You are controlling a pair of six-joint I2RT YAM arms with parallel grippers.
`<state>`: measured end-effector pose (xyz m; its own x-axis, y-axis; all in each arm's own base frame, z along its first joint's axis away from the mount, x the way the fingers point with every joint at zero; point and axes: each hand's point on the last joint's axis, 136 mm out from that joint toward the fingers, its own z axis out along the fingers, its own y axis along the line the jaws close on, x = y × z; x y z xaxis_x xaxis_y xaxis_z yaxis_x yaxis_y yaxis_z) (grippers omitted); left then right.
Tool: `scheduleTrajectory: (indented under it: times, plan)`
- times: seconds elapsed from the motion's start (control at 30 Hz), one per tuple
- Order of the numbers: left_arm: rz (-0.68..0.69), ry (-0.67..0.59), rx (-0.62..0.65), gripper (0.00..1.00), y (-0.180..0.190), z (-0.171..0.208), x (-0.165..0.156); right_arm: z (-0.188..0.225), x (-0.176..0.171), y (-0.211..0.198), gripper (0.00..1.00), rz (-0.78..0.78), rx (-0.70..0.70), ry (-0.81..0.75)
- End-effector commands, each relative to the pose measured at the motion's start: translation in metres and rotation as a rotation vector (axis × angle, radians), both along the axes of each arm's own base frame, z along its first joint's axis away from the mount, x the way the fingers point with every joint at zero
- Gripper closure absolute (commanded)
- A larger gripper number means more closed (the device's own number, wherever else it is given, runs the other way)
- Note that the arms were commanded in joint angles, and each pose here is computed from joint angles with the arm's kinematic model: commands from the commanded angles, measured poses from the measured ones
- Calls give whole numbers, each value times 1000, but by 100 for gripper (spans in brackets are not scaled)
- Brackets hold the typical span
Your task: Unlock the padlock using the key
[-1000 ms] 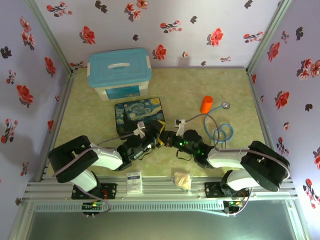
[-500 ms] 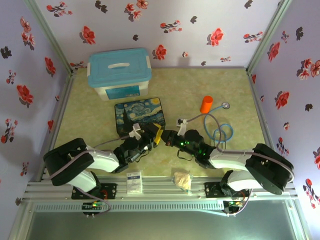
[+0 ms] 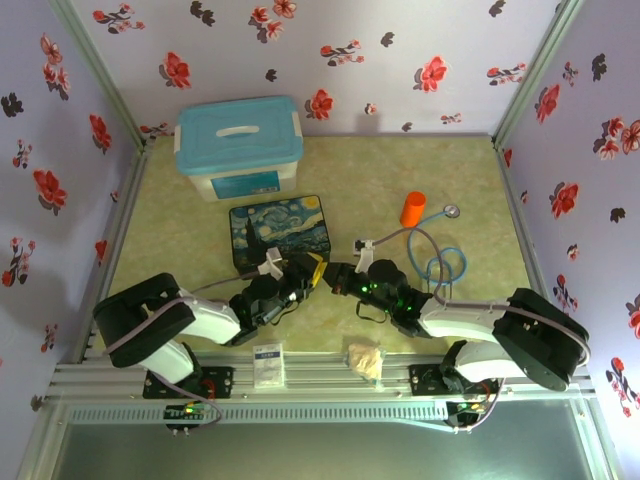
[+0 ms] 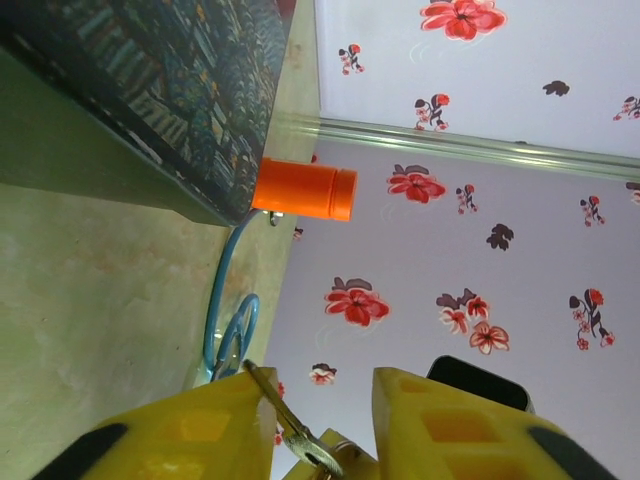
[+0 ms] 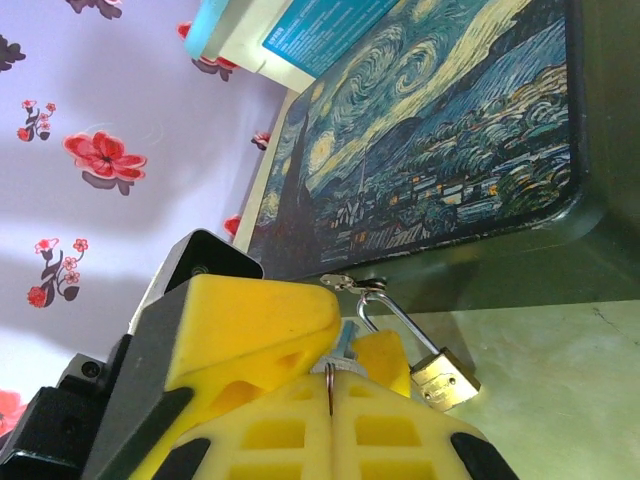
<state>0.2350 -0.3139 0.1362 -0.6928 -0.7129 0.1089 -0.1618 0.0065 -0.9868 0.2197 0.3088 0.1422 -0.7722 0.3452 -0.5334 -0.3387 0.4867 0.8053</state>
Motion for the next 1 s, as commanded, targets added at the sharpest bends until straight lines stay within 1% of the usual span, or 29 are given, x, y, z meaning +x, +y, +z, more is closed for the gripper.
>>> scheduleTrajectory:
  times: [0.0,0.17,0.37,0.43,0.57,0.63,0.67,0.7,0.73,0.77,0.83,0.9,0.93,0.97]
  plan:
    - [0,-21,22,74,0,-2,2,4,-2,-1,100,-1,2,-29]
    - [1,-45,46,75,2,1,3,4,-2,-5,100,-11,-9,-30]
    - [2,-62,67,76,2,2,5,7,-2,-5,100,-14,16,-23]
    - [2,-67,67,80,2,3,5,5,-3,-5,100,-13,8,-20]
    - [2,-76,77,86,4,3,5,0,-2,-7,100,-16,-14,-18]
    - [2,-77,80,97,5,2,5,0,-3,-7,100,-15,-20,-18]
    - [1,-78,81,100,4,2,5,0,-3,-7,100,-16,-20,-18]
    - [0,-83,84,100,5,2,5,1,-3,-7,100,-15,-18,-19]
    - [-8,-93,83,100,4,5,4,1,-3,-7,98,-15,-17,-21]
    - [-17,-104,85,100,3,7,4,3,-3,-7,92,-13,-14,-23]
    - [-22,-139,100,100,4,15,5,10,-4,-9,68,2,6,-37]
    - [-41,-185,128,100,4,24,5,18,0,-20,49,-9,51,-32]
    - [-52,-213,149,100,5,29,6,25,3,-27,43,-11,90,-34]
    - [-57,-248,171,100,6,35,6,30,5,-34,38,-12,124,-35]
